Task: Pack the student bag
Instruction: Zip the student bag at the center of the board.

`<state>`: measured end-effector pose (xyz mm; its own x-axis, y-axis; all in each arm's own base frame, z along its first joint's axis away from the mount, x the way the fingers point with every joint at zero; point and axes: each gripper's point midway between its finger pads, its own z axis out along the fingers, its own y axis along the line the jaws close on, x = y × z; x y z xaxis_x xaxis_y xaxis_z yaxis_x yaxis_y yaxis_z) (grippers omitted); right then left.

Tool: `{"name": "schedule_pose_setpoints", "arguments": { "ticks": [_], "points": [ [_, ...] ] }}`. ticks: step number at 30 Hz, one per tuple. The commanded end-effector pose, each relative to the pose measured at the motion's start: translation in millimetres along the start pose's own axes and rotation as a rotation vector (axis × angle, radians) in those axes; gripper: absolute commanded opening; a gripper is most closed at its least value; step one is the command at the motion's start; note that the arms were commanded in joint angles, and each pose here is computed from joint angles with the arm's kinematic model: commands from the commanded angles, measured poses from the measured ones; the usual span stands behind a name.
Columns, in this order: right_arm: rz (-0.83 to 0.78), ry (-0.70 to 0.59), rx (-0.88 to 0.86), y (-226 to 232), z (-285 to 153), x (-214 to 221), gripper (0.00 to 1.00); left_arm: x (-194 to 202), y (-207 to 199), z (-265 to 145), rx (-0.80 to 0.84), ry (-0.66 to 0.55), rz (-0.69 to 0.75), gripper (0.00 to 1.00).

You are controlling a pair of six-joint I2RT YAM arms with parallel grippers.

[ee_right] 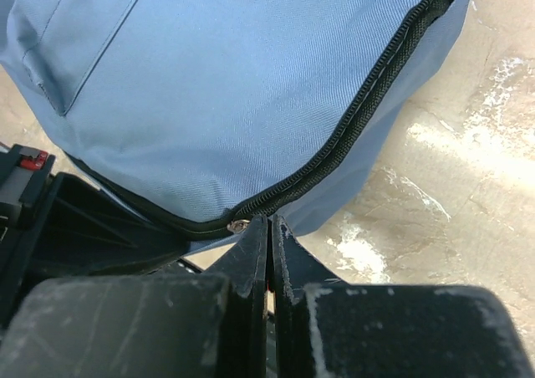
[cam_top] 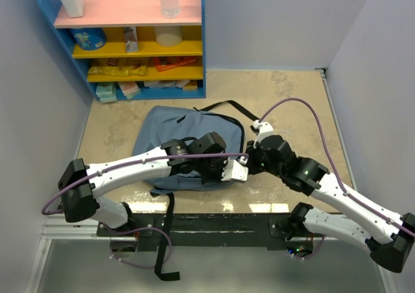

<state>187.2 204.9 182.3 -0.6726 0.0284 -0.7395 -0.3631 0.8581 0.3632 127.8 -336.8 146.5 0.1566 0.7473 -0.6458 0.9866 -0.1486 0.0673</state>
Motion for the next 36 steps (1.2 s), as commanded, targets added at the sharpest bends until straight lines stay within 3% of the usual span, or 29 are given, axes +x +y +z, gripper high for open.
{"name": "schedule_pose_setpoints", "arguments": {
  "ticks": [1, 15, 36],
  "points": [
    [-0.023, -0.202, 0.066, 0, -15, -65, 0.00, 19, -58, -4, 0.206, 0.057, 0.008, 0.00],
    [-0.053, -0.237, 0.296, -54, -12, -96, 0.00, 42, -88, -8, 0.323, 0.131, 0.052, 0.00],
    [-0.063, -0.349, 0.389, -93, 21, -157, 0.00, 67, -127, -35, 0.505, 0.220, 0.136, 0.00]
  ]
}}
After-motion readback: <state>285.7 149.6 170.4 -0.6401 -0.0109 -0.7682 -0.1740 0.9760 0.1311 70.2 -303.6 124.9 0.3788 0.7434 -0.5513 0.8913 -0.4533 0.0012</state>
